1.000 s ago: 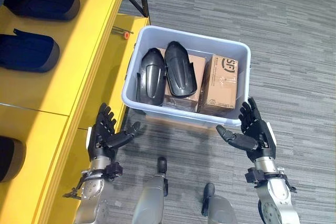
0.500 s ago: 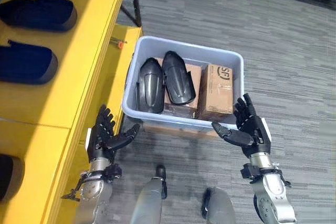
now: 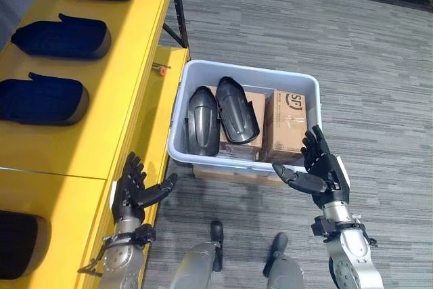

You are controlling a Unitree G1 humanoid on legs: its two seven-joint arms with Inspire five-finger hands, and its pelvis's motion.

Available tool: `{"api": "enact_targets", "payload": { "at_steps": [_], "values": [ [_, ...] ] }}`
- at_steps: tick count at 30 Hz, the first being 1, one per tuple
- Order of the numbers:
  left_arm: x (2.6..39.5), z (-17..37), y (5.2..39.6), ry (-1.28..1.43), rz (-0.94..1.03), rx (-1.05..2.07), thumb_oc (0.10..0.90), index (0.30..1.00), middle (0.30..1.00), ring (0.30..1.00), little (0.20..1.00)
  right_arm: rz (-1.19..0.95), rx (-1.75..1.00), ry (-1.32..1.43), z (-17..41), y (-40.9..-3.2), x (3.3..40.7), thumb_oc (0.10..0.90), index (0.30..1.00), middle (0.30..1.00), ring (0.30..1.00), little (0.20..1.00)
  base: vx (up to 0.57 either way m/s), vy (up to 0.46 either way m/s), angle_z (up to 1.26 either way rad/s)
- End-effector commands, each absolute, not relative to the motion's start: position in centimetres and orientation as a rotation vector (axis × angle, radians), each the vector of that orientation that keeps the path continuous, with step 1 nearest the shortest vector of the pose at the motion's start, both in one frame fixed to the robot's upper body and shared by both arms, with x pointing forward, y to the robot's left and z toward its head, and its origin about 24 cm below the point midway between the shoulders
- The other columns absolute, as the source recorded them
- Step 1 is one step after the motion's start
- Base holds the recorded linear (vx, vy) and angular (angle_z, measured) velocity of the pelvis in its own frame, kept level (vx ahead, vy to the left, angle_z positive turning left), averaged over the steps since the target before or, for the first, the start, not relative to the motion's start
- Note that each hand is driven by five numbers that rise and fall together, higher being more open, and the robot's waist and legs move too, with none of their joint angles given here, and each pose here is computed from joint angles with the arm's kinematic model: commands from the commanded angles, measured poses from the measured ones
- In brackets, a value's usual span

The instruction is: Move parts from the plastic box to the shelf.

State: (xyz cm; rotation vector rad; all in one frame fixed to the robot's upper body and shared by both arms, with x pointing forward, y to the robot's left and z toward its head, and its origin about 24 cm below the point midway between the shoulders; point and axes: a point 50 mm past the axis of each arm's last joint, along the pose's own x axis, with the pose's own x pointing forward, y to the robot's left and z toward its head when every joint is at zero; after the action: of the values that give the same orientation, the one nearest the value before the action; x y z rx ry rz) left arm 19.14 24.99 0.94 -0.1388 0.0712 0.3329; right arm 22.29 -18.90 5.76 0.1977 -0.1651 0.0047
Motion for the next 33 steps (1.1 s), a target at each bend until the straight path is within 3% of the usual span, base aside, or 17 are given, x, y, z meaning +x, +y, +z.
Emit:
{"api": "enact_targets", "payload": {
  "at_steps": [1,16,24,29,33],
  "values": [
    [20.6,5.9,24.4,-0.2,0.263,-0.144,0.9,1.0,1.0,1.0,1.0,0.007,0.157,-0.401,9.9,-19.8,22.6,0.9,1.0,1.0,1.0,1.0,0.1,-0.169,0.0],
    [21.4,6.6,23.6,-0.238,0.259,-0.201,0.9,1.0,1.0,1.0,1.0,0.02,0.14,-0.435,10.5,-19.5,23.2,0.9,1.0,1.0,1.0,1.0,0.09,-0.166,-0.01],
    [22.0,7.1,23.7,-0.259,0.264,-0.201,0.9,1.0,1.0,1.0,1.0,0.015,0.128,-0.427,10.4,-19.3,23.5,0.9,1.0,1.0,1.0,1.0,0.14,0.372,-0.59],
    [22.5,7.8,23.6,-0.268,0.227,-0.157,0.9,1.0,1.0,1.0,1.0,-0.022,0.119,-0.4,10.0,-19.7,22.8,0.9,1.0,1.0,1.0,1.0,0.09,0.397,0.27],
    [22.5,8.2,23.8,-0.281,0.221,-0.134,0.9,1.0,1.0,1.0,1.0,-0.05,-0.051,-0.443,11.3,-20.9,23.0,0.9,1.0,1.0,1.0,1.0,0.06,0.104,0.18]
  ]
}}
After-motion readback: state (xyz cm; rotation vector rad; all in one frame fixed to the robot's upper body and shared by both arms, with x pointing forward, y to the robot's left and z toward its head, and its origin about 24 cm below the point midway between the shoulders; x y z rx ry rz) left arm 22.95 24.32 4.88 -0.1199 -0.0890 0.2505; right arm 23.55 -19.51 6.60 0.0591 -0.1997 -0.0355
